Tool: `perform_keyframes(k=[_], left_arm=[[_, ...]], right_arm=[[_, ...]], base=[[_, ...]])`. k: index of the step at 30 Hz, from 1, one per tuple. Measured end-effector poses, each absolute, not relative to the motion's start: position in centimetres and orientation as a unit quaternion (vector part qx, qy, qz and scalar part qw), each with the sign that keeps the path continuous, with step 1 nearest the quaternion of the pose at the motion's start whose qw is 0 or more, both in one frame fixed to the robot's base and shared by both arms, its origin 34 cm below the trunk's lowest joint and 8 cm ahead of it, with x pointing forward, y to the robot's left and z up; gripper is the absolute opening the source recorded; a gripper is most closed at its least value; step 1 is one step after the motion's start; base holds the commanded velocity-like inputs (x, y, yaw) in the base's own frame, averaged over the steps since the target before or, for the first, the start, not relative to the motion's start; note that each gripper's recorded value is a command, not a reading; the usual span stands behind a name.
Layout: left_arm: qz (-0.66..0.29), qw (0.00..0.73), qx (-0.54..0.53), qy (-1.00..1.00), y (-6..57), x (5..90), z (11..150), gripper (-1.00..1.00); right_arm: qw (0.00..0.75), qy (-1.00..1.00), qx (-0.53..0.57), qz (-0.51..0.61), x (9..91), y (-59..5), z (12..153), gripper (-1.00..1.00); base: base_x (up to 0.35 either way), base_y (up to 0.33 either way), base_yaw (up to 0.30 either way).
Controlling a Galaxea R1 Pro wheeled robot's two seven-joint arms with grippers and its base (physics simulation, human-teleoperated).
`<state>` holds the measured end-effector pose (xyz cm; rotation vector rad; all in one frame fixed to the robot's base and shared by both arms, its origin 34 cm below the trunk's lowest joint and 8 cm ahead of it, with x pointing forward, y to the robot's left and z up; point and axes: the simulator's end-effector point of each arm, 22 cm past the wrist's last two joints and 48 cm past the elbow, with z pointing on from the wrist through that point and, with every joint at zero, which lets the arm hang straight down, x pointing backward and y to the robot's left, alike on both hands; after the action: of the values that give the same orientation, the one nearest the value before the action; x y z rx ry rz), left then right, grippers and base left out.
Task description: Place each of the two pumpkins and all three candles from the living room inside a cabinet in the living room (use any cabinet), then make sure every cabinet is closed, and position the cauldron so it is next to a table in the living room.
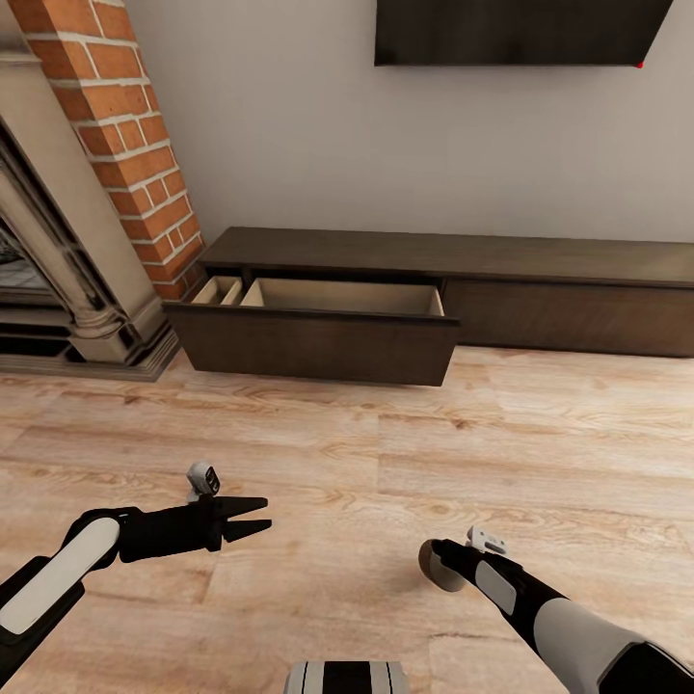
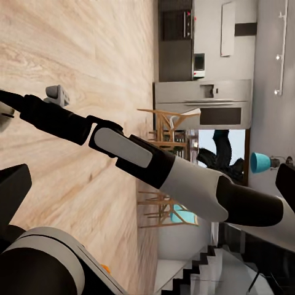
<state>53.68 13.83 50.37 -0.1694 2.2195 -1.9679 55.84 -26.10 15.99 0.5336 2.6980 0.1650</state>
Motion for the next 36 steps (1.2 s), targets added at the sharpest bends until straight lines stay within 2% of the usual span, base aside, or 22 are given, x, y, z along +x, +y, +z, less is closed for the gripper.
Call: perform_keyframes(k=[9,25,36], left_arm=[[-0.660,0.085,-0.057,0.744,13.83,53.68,50.41,1.00],[-0.660,0.088,-0.054,0.744,13.84,53.69,50.76,1.00],[-0.661,0.088,-0.054,0.743,13.79,53.69,50.78,1.00]], right_arm=[[0.192,0.961,0.190,0.059,55.87,-26.09,16.02,-1.00],[0.196,0.960,0.189,0.060,56.13,-26.07,16.38,-1.00],[0.196,0.960,0.189,0.060,56.14,-26.07,16.39,-1.00]], base=[[0.000,0.025,0.052],[0.000,0.029,0.271],[0.001,0.120,0.287]])
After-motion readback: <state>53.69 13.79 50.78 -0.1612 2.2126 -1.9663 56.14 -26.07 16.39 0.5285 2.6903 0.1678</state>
